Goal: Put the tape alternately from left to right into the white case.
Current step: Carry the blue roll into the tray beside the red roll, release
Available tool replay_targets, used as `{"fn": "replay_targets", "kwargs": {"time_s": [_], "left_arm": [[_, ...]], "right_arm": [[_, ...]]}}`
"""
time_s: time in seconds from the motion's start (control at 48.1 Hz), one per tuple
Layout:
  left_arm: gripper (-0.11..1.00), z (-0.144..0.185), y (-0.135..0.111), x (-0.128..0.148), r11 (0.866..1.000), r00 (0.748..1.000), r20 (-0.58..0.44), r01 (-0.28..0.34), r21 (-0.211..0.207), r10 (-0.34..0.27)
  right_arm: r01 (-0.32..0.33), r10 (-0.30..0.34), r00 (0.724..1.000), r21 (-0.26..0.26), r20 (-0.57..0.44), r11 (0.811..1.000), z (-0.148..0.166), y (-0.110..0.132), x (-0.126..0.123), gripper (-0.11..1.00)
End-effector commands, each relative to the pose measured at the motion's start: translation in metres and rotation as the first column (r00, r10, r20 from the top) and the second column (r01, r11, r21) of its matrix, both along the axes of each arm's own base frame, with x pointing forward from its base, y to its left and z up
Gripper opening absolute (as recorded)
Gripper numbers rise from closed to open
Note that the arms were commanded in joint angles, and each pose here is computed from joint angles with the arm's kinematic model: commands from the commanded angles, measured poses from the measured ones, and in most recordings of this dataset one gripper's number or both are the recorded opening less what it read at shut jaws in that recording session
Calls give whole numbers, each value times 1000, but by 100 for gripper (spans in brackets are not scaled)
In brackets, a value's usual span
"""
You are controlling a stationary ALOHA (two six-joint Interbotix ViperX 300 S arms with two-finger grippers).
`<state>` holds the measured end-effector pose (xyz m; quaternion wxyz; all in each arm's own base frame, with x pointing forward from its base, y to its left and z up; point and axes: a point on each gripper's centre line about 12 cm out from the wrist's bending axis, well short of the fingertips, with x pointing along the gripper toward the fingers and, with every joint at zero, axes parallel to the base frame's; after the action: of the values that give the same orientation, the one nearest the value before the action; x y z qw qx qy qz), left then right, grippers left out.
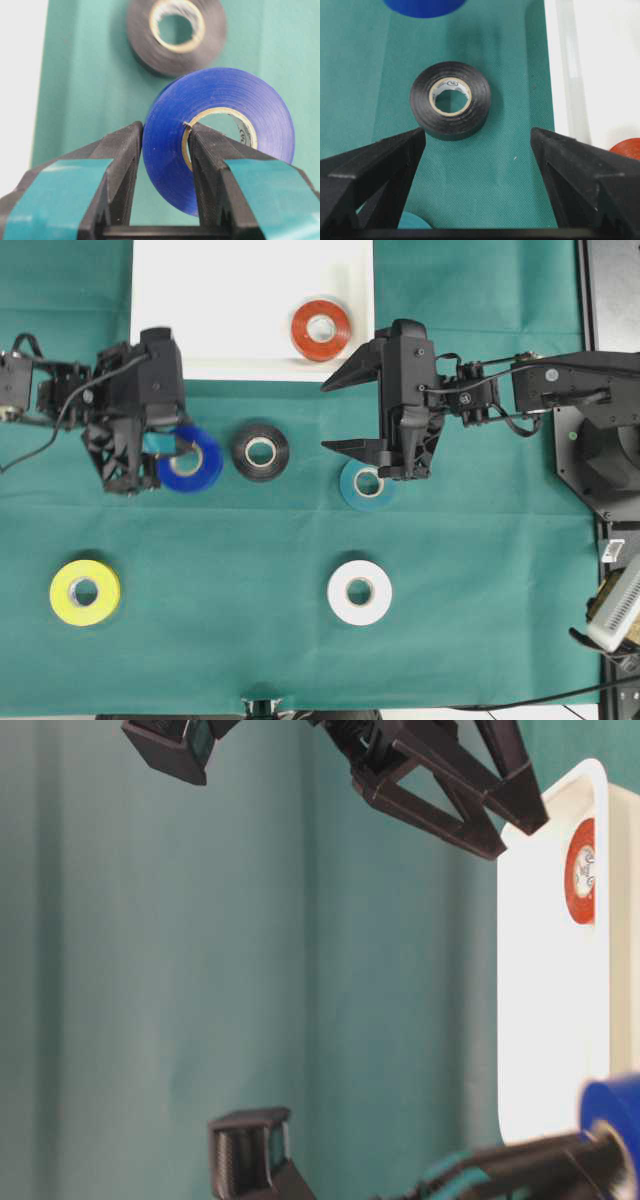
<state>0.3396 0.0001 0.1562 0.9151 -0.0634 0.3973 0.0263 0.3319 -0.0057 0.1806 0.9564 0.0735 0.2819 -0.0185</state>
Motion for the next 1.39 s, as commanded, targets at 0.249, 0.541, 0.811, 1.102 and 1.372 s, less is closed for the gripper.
{"fn": "replay_targets", "kwargs": {"time_s": [0.249,0.541,0.811,1.102,1.372], "left_arm": [[28,29,49,23,994,991,97,-95,45,91],[28,20,96,39,979,977,95,-195,58,189],[28,11,128,52,969,972,93,-224,101,215],[28,-5,140,67,967,971,70,-235,101,228],[28,-12,140,68,967,972,56,-232,101,228]], "right_arm": [[-3,3,1000,0,23,1000,6,1,2,81],[-3,3,1000,2,20,1000,4,1,0,81],[-3,3,1000,3,16,1000,3,1,0,81],[-3,3,1000,3,18,1000,4,1,0,81],[-3,3,1000,3,19,1000,4,1,0,81]]}}
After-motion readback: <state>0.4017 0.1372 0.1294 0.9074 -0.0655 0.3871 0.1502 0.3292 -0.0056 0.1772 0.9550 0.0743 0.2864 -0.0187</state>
